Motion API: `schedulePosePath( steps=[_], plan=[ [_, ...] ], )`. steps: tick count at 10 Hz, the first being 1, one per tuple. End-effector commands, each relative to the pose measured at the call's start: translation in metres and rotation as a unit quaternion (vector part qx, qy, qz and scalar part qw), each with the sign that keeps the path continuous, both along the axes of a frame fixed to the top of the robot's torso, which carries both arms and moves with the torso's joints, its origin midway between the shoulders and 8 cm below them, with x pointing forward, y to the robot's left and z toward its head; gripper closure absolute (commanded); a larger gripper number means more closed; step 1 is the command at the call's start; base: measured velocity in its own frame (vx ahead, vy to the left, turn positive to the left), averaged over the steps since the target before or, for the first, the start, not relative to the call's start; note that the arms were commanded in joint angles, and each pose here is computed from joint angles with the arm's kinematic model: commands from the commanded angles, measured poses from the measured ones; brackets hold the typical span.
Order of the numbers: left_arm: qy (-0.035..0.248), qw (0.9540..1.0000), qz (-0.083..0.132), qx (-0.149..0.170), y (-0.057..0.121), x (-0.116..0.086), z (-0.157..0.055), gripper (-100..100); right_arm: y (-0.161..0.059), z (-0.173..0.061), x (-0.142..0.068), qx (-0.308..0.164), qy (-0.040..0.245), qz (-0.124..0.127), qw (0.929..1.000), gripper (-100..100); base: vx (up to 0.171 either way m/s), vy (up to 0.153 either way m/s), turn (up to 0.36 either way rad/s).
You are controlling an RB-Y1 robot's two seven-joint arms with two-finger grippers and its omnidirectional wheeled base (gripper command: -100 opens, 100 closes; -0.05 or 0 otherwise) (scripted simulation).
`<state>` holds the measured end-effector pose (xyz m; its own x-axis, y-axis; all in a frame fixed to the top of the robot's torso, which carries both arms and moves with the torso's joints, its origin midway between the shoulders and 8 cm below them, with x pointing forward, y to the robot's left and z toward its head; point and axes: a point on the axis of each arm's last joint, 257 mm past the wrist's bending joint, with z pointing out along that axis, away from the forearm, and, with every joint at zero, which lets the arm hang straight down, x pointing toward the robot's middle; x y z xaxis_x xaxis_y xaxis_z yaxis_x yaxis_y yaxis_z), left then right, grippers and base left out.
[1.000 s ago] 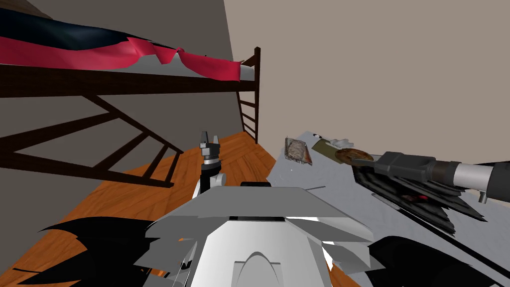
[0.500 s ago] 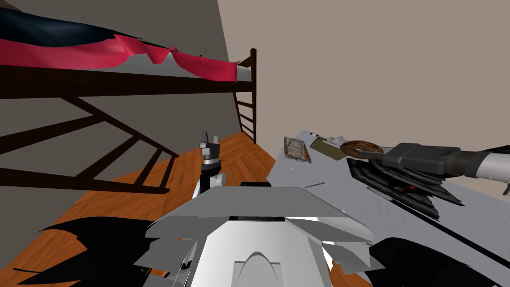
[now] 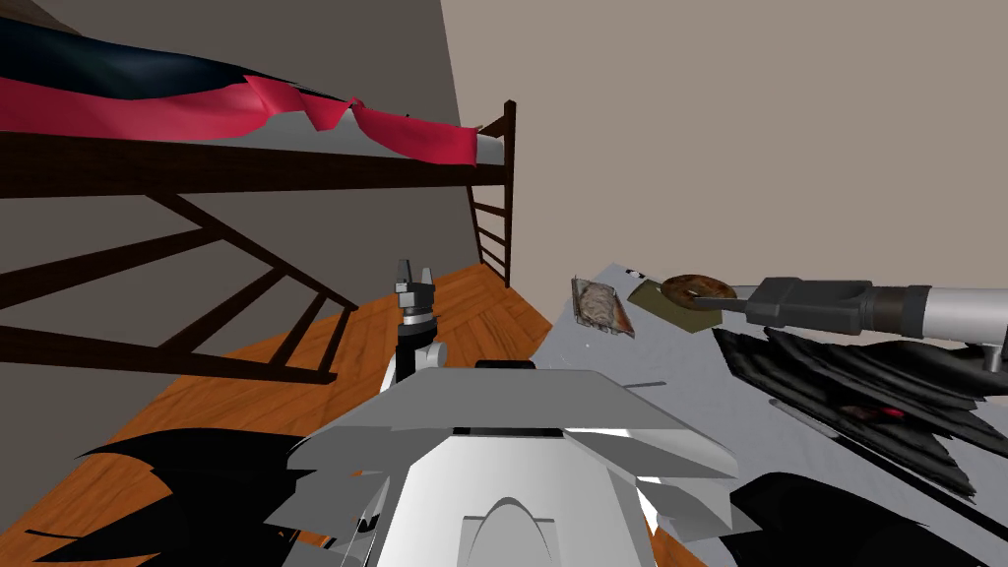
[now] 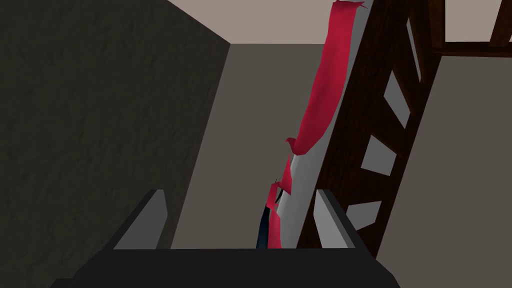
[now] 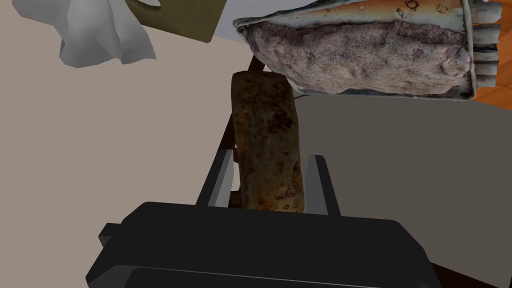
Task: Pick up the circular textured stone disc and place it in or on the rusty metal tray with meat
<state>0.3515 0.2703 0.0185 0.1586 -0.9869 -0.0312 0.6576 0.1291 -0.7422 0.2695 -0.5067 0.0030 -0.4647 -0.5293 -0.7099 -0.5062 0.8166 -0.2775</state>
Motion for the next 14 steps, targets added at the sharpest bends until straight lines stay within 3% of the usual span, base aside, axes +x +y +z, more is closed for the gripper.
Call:
schedulePosePath(
  steps=[1, 8, 9, 10, 14],
  plan=[
    [0.0, 1.0, 0.0, 0.0, 0.0, 0.0, 0.0, 0, 0.009, -0.003, -0.003, 0.007, 0.017, 0.012, 0.9998, 100, 0.069, 0.033, 0.062],
    [0.0, 1.0, 0.0, 0.0, 0.0, 0.0, 0.0, 0, 0.045, -0.018, -0.013, 0.025, 0.09, 0.06, 0.9938, 100, 0.072, 0.028, 0.074],
    [0.0, 1.0, 0.0, 0.0, 0.0, 0.0, 0.0, 0, 0.04, -0.017, -0.011, 0.022, 0.081, 0.055, 0.995, 100, 0.023, 0.012, 0.02],
    [0.0, 1.0, 0.0, 0.0, 0.0, 0.0, 0.0, 0, 0.042, -0.017, -0.011, 0.023, 0.083, 0.056, 0.9947, -100, 0.006, 0.003, -0.001],
    [0.0, 1.0, 0.0, 0.0, 0.0, 0.0, 0.0, 0, 0.042, -0.017, -0.011, 0.023, 0.083, 0.056, 0.9947, -100, 0.0, 0.0, 0.0]
  ],
)
